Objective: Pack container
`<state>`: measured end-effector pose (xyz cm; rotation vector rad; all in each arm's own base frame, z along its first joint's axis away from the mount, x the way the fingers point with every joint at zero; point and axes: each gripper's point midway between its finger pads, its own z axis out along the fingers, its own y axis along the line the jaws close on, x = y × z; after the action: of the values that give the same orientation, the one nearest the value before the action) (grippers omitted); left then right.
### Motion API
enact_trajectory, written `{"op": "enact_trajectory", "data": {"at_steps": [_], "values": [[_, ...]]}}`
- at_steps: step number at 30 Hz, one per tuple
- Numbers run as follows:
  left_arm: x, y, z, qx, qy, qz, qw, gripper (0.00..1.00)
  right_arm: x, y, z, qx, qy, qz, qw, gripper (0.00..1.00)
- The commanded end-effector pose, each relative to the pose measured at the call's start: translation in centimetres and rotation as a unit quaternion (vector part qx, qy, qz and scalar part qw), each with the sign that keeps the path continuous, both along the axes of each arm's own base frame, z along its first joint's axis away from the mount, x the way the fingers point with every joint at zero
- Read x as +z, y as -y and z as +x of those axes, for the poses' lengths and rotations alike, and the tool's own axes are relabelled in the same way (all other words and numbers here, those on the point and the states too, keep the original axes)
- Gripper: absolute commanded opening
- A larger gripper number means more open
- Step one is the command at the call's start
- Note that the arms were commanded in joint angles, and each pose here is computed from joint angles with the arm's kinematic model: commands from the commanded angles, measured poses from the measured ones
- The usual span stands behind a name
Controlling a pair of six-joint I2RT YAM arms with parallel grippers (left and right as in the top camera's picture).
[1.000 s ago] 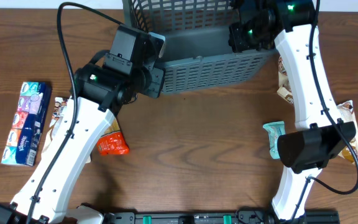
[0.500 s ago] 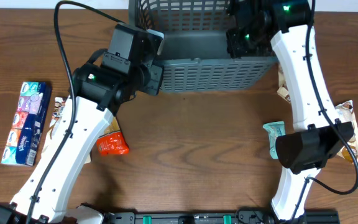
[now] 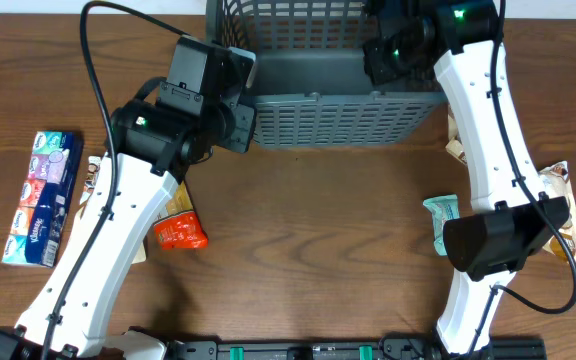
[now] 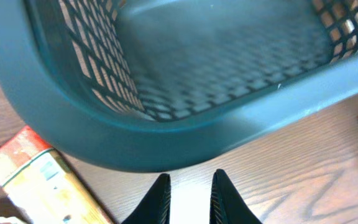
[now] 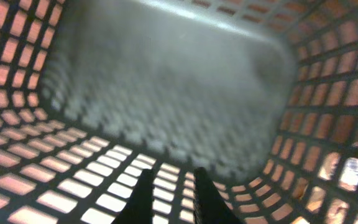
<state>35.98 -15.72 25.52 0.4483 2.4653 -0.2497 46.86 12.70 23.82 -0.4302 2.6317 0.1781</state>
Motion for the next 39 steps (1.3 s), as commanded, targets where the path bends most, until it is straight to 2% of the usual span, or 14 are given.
{"op": "enact_trajectory", "data": {"at_steps": [1,3,4,8,10,11,15,16,18,20,21,26,32,39], "values": [[2.3,-1.5,0.3,0.019,0.041,0.021,0.999,0.14,3.4,1.2,0.7,-0.015,0.056,-0.018,0.998,0.15],[3.1,-1.8,0.1,0.021,0.053,0.023,0.998,0.15,4.7,1.5,1.2,-0.021,0.078,-0.014,0.997,0.18],[3.5,-2.0,-0.1,0.023,0.059,0.024,0.998,0.16,5.4,1.7,1.4,-0.023,0.089,-0.011,0.996,0.24],[5.5,-2.6,-1.1,0.028,0.084,0.017,0.996,0.57,9.8,2.3,2.2,-0.036,0.152,0.005,0.988,0.48],[6.5,-3.5,-1.6,0.040,0.100,0.024,0.994,0.92,12.0,2.9,2.4,-0.048,0.184,0.012,0.982,0.67],[7.0,-4.2,-2.0,0.052,0.108,0.033,0.992,0.99,13.3,3.7,2.4,-0.069,0.200,0.015,0.977,0.74],[8.5,-7.1,-3.5,0.114,0.126,0.057,0.984,0.99,17.0,8.3,2.4,-0.173,0.245,0.022,0.954,0.83],[8.8,-7.7,-4.0,0.122,0.129,0.061,0.982,0.99,17.4,9.8,2.3,-0.195,0.250,0.024,0.948,0.81],[9.2,-8.1,-4.9,0.125,0.133,0.062,0.981,0.99,17.6,12.4,2.3,-0.231,0.250,0.028,0.940,0.67],[9.6,-8.4,-5.6,0.128,0.135,0.058,0.981,0.99,17.1,15.3,2.3,-0.271,0.240,0.035,0.932,0.34],[9.8,-8.6,-5.9,0.131,0.136,0.054,0.981,0.98,16.7,16.5,2.3,-0.286,0.234,0.035,0.929,0.23],[10.0,-9.0,-7.0,0.135,0.134,0.051,0.980,0.99,15.2,21.0,2.7,-0.330,0.223,0.021,0.917,0.02],[9.9,-9.1,-7.2,0.135,0.131,0.052,0.981,0.99,12.1,23.3,4.1,-0.350,0.193,0.010,0.917,0.01],[9.9,-9.1,-7.2,0.135,0.131,0.052,0.981,0.99,4.9,22.8,6.7,-0.322,0.119,0.002,0.939,0.01]]}}
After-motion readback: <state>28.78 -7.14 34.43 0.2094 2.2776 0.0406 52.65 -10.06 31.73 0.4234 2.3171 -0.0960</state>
